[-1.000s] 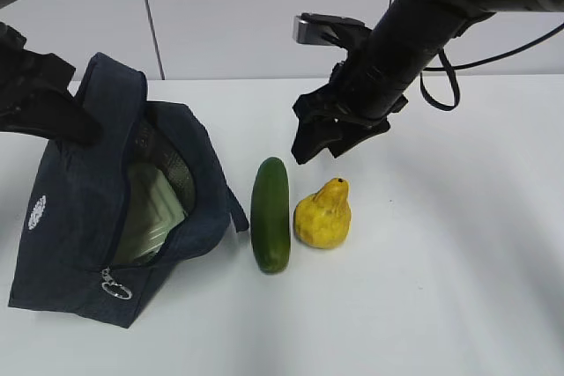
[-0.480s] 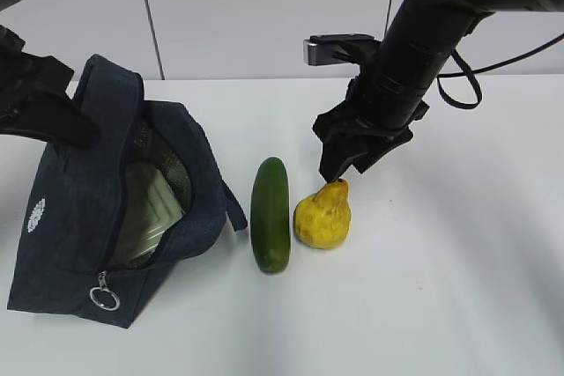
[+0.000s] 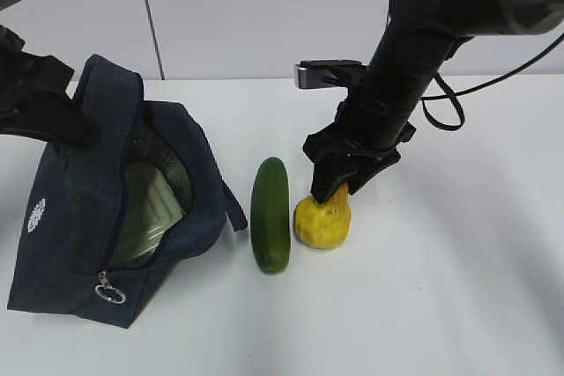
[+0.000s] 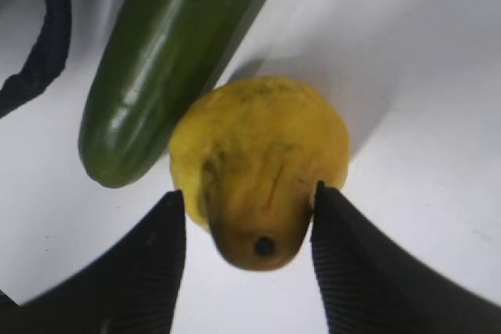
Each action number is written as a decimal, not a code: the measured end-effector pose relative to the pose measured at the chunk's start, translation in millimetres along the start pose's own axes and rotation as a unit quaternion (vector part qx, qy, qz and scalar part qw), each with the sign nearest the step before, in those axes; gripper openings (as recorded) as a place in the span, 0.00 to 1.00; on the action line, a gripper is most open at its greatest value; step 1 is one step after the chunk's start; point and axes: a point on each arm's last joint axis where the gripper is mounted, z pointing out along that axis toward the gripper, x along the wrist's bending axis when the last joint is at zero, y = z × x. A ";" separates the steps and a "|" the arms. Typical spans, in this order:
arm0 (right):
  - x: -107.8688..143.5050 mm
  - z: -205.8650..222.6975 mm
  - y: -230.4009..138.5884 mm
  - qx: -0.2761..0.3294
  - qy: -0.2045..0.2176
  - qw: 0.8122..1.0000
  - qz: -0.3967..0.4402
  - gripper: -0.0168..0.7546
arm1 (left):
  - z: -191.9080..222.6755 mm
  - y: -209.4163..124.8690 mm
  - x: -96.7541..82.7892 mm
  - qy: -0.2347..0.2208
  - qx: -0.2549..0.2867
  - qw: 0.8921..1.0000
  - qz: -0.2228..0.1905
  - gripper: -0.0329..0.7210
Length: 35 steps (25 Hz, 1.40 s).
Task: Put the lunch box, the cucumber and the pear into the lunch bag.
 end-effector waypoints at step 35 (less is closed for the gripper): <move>115.9 -71.2 40.6 -0.149 0.146 0.966 -0.153 0.32 | 0.0 1.2 0.6 0.003 -0.007 1.000 0.000 0.07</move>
